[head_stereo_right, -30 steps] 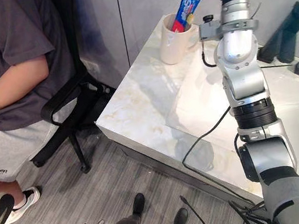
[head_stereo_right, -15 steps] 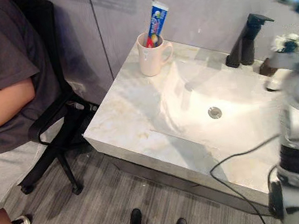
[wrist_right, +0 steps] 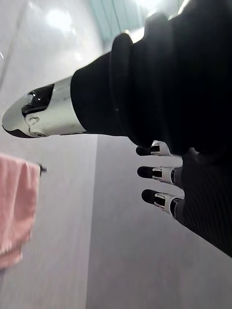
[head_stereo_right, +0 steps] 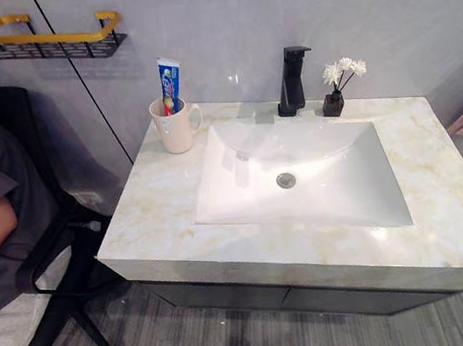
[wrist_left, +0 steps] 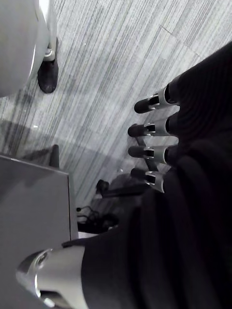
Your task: Organize washtable
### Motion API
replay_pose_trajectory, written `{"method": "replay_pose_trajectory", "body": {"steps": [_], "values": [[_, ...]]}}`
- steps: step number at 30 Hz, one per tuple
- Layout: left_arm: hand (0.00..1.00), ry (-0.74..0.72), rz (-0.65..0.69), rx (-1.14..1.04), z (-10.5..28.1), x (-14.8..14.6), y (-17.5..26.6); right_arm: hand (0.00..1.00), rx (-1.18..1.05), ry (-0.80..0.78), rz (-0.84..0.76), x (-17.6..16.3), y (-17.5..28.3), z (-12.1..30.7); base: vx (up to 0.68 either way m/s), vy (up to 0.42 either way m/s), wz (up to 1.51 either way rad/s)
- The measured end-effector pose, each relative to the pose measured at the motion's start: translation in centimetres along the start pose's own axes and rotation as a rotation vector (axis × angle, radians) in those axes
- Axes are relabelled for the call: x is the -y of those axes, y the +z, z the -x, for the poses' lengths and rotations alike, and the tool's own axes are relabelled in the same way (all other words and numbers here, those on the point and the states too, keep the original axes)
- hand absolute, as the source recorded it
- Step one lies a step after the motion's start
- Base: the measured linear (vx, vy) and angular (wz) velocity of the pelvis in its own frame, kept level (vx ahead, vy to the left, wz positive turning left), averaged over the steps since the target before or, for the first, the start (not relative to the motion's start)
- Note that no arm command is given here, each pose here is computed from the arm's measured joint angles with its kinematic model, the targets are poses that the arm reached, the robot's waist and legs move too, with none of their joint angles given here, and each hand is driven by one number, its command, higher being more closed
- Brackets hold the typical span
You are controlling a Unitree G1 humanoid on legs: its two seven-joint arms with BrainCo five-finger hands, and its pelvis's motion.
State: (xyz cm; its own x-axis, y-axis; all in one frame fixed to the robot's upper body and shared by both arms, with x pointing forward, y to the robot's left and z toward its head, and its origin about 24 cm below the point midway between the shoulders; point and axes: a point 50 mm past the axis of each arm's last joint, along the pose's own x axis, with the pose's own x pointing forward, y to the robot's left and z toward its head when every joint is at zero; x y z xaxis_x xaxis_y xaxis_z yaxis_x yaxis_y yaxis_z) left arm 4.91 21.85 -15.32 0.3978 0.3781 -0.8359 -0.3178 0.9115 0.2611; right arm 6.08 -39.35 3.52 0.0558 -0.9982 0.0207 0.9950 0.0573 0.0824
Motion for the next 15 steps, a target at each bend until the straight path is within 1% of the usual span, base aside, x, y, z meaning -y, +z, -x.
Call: {"method": "replay_pose_trajectory", "body": {"steps": [2, 4, 5, 6, 7, 8, 10, 11, 14, 15], "values": [[0.00, 0.000, 0.000, -0.003, 0.0, 0.0, 0.0, 0.00, -0.144, 0.043, 0.023, -0.3, -3.1, 1.5, 0.01, 0.005, -0.09], [0.00, -0.003, 0.007, 0.002, 0.0, 0.1, 0.1, 0.00, -0.354, 0.107, 0.067, -0.2, -7.5, 4.1, 0.00, 0.006, -0.18], [0.00, -0.005, 0.003, 0.003, 0.0, 0.2, 0.2, 0.00, -0.410, 0.126, 0.080, -0.1, -8.6, 4.9, 0.01, 0.003, -0.13], [0.00, -0.010, -0.002, 0.006, 0.0, 0.3, 0.3, 0.00, -0.521, 0.167, 0.116, 0.1, -10.7, 6.5, 0.00, 0.000, 0.00], [0.00, -0.013, -0.004, 0.006, 0.0, 0.3, 0.3, 0.00, -0.577, 0.185, 0.136, 0.4, -11.7, 7.4, 0.07, 0.013, 0.05], [0.00, -0.015, -0.005, 0.005, 0.0, 0.4, 0.3, 0.00, -0.721, 0.230, 0.181, 1.1, -14.0, 9.8, 0.07, 0.015, 0.05], [0.00, -0.017, -0.006, 0.004, 0.0, 0.4, 0.2, 0.00, -0.800, 0.247, 0.202, 1.7, -15.2, 11.3, 0.08, 0.020, 0.06], [0.00, -0.026, -0.015, 0.005, 0.0, 0.6, 0.2, 0.00, -0.881, 0.282, 0.226, 2.1, -16.3, 12.8, 0.09, 0.021, 0.05], [0.00, -0.042, -0.036, 0.010, 0.0, 0.9, 0.3, 0.00, -0.955, 0.345, 0.268, 2.3, -17.3, 14.2, 0.07, 0.019, 0.03], [0.00, -0.049, -0.042, 0.010, -0.1, 0.9, 0.5, 0.00, -0.973, 0.389, 0.298, 2.3, -17.6, 14.7, 0.05, 0.013, 0.09]]}}
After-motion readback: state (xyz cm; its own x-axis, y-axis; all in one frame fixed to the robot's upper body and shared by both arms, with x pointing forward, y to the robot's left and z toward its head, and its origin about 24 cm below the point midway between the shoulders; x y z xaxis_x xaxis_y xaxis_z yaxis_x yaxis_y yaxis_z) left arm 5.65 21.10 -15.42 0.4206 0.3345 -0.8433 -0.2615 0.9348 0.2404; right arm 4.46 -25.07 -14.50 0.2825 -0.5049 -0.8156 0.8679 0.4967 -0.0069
